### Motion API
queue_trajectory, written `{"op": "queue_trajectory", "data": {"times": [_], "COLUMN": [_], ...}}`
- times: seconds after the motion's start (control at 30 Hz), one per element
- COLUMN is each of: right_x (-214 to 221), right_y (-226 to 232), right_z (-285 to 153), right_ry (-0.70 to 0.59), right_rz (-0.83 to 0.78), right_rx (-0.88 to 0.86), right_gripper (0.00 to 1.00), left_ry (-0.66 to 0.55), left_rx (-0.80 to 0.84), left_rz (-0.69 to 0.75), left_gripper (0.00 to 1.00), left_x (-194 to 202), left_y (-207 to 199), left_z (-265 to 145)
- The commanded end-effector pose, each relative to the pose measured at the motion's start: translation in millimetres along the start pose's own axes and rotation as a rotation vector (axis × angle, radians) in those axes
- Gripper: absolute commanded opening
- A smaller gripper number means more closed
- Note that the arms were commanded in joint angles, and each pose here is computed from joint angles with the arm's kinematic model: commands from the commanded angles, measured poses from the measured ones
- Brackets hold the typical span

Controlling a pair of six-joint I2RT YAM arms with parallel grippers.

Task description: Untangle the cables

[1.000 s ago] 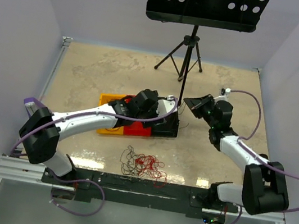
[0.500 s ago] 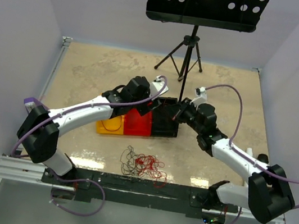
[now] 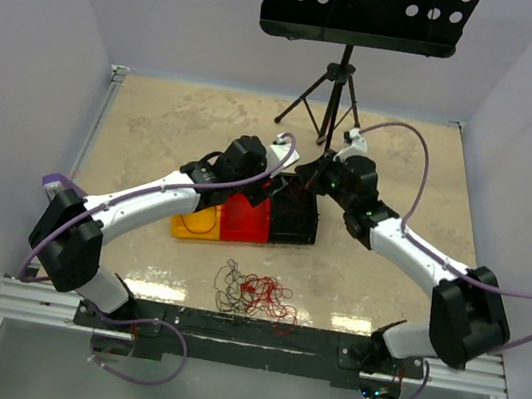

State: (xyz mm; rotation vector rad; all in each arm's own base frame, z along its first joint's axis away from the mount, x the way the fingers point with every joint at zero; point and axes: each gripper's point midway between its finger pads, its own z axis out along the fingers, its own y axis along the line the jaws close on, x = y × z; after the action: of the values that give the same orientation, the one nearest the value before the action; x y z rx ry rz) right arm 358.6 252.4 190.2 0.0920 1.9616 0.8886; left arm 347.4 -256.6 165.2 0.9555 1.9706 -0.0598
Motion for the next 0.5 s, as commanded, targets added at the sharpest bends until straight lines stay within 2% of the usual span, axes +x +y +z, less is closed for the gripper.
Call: {"op": "queue_trajectory", "data": {"times": [0.0,0.17,0.33,0.47], "right_x": [-46,-63,-78,-81], "right_y": [-32,-23,20,45], "right_z": [22,38,36,29], "right_ry": [-0.090,-0.095,-0.113,-0.123], "right_rz": [-0.023,-0.088,-0.173,-0.214], "right_rx": [0.146,0.091,-0.087,-0.152], "right_gripper": [0.00,0.00,0.00,0.00], "left_ry": [-0.092,-0.099,-0.092,-0.087], "left_rx": [-0.021,-0.019,-0.012,-0.005], "left_rz": [-0.047,-0.053,-0.085,-0.100], "left_gripper": [0.82,0.82,0.82,0.82], "left_x": [-27,-28,-27,-25], "left_y": [9,10,9,7], "left_z": [-17,-21,-21,-22]}}
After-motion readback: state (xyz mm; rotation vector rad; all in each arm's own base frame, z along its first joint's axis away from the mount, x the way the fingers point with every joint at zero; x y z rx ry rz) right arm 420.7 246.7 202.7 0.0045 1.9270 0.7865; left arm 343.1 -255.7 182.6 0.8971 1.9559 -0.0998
